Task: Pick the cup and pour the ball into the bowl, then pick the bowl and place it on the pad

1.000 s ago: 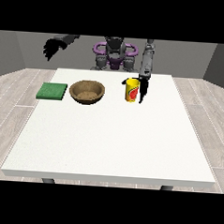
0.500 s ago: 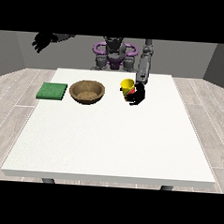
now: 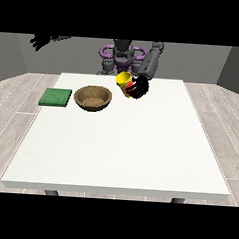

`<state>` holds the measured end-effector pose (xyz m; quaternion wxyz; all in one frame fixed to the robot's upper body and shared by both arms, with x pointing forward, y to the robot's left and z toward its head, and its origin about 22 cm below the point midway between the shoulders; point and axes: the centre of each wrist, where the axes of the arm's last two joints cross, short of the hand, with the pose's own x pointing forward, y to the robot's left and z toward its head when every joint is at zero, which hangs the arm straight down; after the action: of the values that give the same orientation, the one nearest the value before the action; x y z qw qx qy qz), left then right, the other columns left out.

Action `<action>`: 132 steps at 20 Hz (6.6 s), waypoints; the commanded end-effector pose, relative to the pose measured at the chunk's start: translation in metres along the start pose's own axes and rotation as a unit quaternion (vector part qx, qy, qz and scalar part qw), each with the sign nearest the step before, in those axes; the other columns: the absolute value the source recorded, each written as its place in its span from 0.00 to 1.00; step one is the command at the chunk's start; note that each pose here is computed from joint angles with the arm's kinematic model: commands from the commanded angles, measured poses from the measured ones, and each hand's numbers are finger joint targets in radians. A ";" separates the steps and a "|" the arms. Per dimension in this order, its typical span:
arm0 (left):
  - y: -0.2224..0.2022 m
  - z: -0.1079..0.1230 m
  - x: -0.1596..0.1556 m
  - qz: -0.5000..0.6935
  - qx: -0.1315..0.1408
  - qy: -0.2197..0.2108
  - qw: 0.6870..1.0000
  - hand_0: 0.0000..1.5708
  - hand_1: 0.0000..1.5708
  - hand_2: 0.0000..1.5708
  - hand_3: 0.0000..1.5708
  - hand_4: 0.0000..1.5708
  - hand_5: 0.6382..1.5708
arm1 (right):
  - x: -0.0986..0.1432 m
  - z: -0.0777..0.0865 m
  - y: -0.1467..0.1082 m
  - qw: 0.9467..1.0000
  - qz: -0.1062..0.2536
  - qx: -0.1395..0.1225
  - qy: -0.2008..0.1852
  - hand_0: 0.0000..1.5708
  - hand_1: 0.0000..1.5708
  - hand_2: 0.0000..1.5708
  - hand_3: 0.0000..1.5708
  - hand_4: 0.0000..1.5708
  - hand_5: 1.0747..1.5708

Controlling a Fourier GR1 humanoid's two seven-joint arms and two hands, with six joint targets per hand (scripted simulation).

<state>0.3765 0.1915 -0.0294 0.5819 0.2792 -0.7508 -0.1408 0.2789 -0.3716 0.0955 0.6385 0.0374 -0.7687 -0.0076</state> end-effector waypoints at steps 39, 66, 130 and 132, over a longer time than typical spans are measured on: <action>-0.082 -0.012 0.171 -0.547 -0.084 -0.146 0.820 0.20 0.20 0.95 0.98 0.70 1.00 | -0.071 -0.012 -0.030 0.992 -0.031 -0.075 0.097 0.00 0.00 0.00 0.07 0.47 0.96; 0.225 -0.112 0.149 0.247 -0.124 -0.062 0.959 0.00 0.00 0.00 0.00 0.66 0.99 | -0.139 0.007 -0.004 0.976 -0.087 -0.188 0.069 0.00 0.00 0.00 0.00 0.46 0.99; 0.358 -0.040 0.027 0.234 -0.029 0.014 0.972 0.00 0.00 0.00 0.00 0.77 0.97 | -0.010 -0.054 -0.102 0.921 0.185 -0.242 0.244 1.00 1.00 1.00 0.43 0.68 0.99; 0.363 -0.036 0.016 0.240 -0.012 0.014 0.971 0.00 0.00 0.00 0.00 0.77 0.97 | -0.008 -0.051 -0.103 0.928 0.187 -0.226 0.230 1.00 1.00 1.00 0.43 0.68 0.99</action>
<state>0.3179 0.4757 0.2019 0.6074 0.0737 -0.7909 -0.0111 0.3386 -0.4660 0.0837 0.7778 -0.2549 -0.5707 -0.0652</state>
